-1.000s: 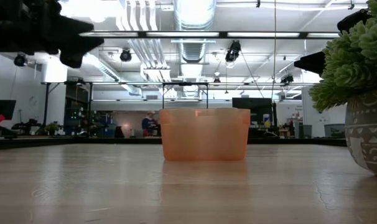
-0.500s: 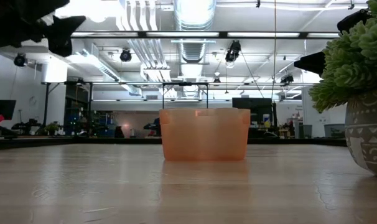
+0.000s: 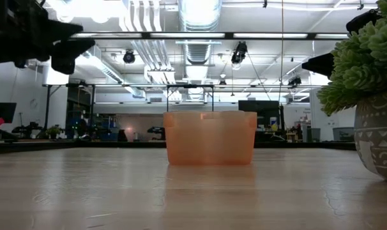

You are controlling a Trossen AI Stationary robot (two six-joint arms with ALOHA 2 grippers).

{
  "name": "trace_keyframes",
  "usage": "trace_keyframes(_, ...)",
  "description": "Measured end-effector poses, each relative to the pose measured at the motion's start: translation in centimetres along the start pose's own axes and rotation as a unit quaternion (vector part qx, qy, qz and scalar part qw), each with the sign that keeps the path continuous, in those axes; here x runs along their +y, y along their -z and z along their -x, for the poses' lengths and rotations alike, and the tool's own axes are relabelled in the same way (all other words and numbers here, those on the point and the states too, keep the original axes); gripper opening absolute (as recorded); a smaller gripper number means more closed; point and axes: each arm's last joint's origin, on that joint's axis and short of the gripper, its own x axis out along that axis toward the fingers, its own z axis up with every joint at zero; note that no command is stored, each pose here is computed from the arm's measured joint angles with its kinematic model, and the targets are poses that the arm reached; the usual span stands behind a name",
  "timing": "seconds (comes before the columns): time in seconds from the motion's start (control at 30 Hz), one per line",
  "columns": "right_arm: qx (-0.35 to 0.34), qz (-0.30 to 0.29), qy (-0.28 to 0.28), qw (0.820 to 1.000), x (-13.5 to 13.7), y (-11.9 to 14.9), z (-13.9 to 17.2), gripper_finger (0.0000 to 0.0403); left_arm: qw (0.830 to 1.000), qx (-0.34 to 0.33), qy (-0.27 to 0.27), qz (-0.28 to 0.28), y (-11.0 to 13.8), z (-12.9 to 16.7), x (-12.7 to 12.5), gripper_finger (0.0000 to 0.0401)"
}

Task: Pick and place pill bottles into a basket
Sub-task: Return to Home Position

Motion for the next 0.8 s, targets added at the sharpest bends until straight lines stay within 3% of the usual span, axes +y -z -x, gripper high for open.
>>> trace_keyframes(0.13, 0.0, 0.0, 0.0, 1.0, 0.0, 0.0, 0.0, 0.0206, 0.999, 0.027, -0.031, -0.003, 0.5, -0.1, 0.2, 0.0218)
trace_keyframes(0.8, 0.0, 0.0, 0.0, 1.0, 0.0, 0.0, 0.0, 0.0206, 0.995, 0.089, -0.035, -0.011, 1.7, -0.7, 0.2, 0.0218)
